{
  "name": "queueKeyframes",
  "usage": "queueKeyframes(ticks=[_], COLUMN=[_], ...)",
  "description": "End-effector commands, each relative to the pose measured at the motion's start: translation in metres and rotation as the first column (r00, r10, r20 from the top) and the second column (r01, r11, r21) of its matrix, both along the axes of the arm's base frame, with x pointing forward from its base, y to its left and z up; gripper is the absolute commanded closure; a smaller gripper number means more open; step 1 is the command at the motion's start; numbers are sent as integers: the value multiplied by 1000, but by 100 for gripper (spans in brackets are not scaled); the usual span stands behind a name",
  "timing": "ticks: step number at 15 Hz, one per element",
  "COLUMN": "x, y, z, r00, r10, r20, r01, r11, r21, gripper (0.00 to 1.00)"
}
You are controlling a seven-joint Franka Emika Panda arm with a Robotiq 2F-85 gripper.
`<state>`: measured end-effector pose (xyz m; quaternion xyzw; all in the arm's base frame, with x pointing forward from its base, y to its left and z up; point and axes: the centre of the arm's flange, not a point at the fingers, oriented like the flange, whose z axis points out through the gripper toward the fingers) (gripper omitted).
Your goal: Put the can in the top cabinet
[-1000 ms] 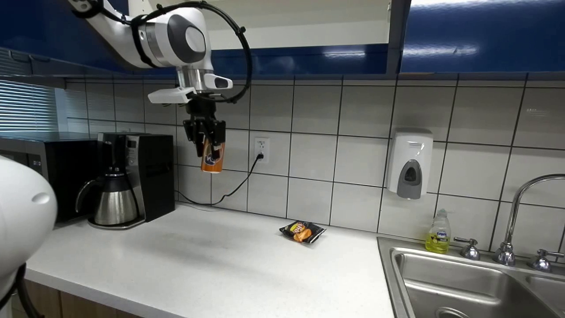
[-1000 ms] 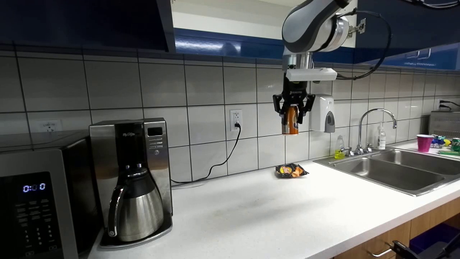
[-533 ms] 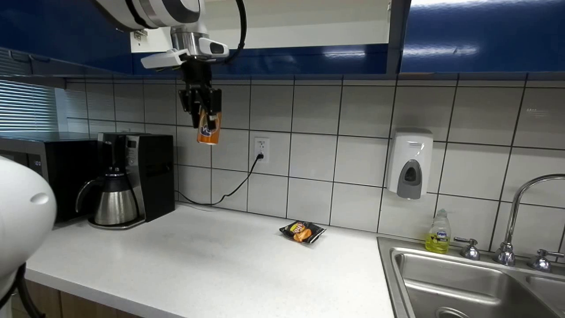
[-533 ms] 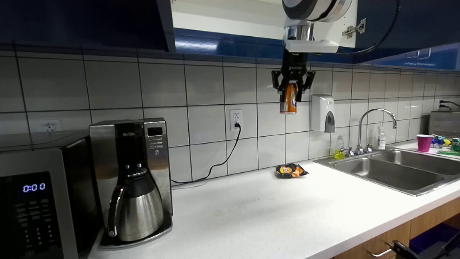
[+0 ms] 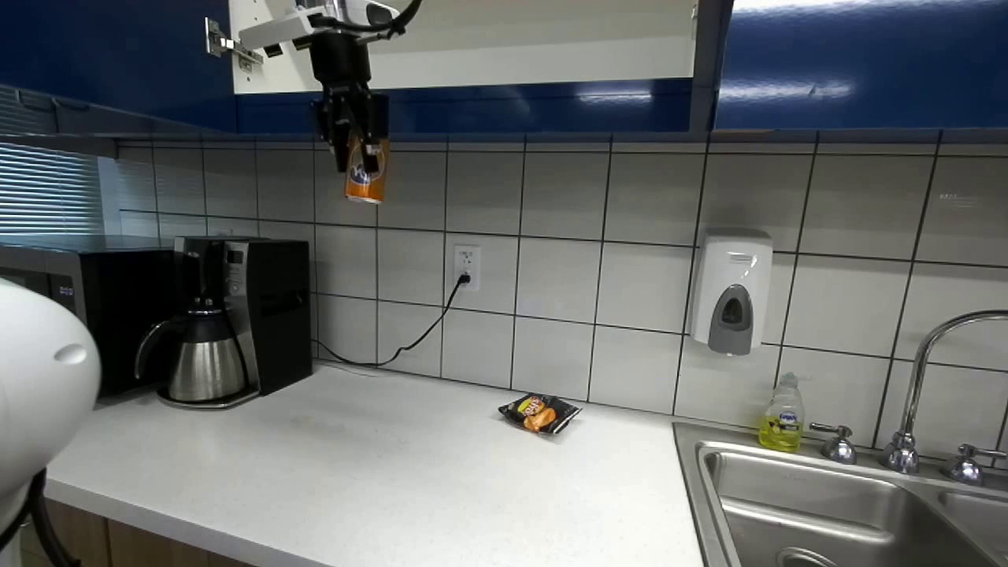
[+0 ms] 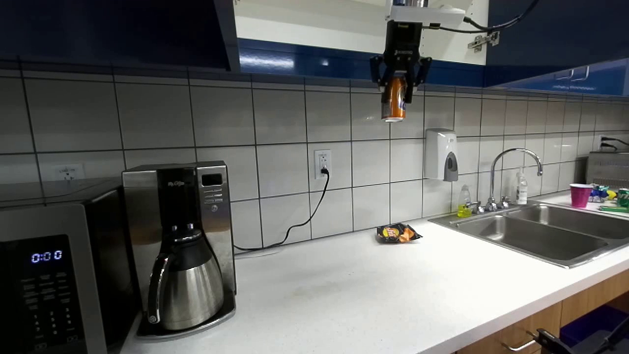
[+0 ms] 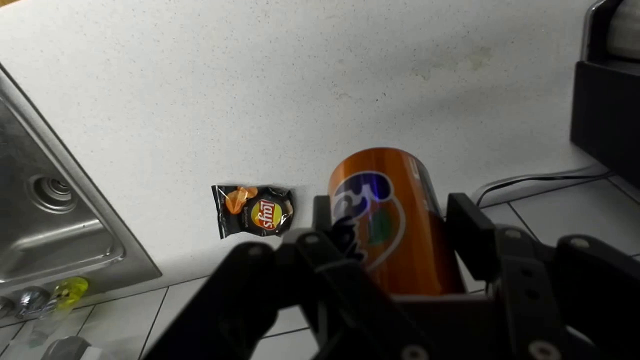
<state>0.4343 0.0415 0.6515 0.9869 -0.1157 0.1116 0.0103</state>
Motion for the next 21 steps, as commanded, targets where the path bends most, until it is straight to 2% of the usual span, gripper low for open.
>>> queueKeyframes(ticks=[1, 9, 21], x=[6, 8, 30], y=[1, 1, 9], z=[46, 108, 183], r00=[1000, 999, 993], r10=[-28, -39, -88], r20=[-5, 24, 83], r01=[28, 38, 85], r11=[999, 999, 996], r21=[15, 26, 39], gripper=[65, 65, 65])
